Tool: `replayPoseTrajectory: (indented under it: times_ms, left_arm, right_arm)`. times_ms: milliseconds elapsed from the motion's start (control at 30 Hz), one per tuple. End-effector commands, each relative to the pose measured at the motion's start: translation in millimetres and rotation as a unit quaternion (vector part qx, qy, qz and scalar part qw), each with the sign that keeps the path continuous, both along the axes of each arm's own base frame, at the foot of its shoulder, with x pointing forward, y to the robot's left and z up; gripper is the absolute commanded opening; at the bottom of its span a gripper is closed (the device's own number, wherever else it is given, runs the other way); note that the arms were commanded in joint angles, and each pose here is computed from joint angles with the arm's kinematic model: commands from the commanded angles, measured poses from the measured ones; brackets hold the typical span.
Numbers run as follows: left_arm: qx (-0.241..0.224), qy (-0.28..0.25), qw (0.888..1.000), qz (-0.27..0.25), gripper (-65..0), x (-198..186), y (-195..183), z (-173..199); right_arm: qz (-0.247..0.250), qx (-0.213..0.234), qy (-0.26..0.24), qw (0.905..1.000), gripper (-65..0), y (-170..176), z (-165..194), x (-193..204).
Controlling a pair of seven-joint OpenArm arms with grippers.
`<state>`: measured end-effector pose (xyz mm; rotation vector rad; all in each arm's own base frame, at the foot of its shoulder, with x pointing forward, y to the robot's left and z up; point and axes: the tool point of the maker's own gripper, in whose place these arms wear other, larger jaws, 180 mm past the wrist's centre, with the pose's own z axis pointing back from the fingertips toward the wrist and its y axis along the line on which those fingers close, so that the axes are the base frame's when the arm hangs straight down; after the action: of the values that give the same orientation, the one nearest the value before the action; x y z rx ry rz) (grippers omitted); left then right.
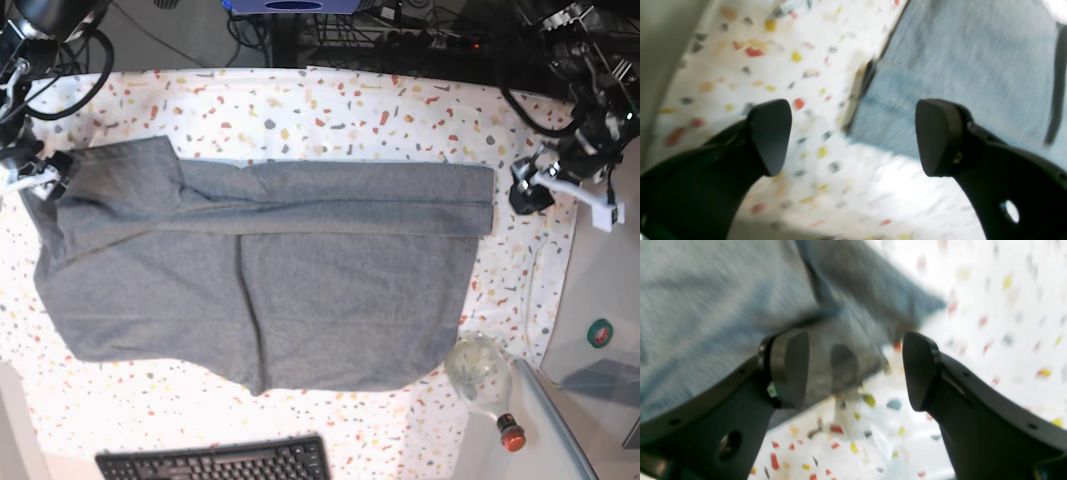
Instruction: Layout the t-shirt on the table in an organized manner, then fold the t-shirt properly
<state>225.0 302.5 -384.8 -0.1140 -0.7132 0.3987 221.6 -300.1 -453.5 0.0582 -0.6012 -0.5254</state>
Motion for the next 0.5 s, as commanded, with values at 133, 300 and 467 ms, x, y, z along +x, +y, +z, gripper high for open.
replayPoseTrajectory:
  times_ms: [133,300,467]
  left_arm:
    - [0.043,0.005,0.998,-0.038,-9.5,-35.5,20.5,4.0]
    - [0.053,0.023,0.998,-0.033,-9.5,-59.1,32.1,1.2]
    - [0.060,0.022,0.998,-0.012,-9.5,-66.2,44.4,4.8]
  right_arm:
    - [-0.003,0.010,-0.013,0.9999,-23.6,-0.9,-5.6,8.4]
    - [-0.011,0.022,-0.005,0.9997,-23.9,2.9,-21.1,2.5]
    - [-0.013,0.019,-0.002,0.9997,-24.0,1.2,-24.0,-6.2]
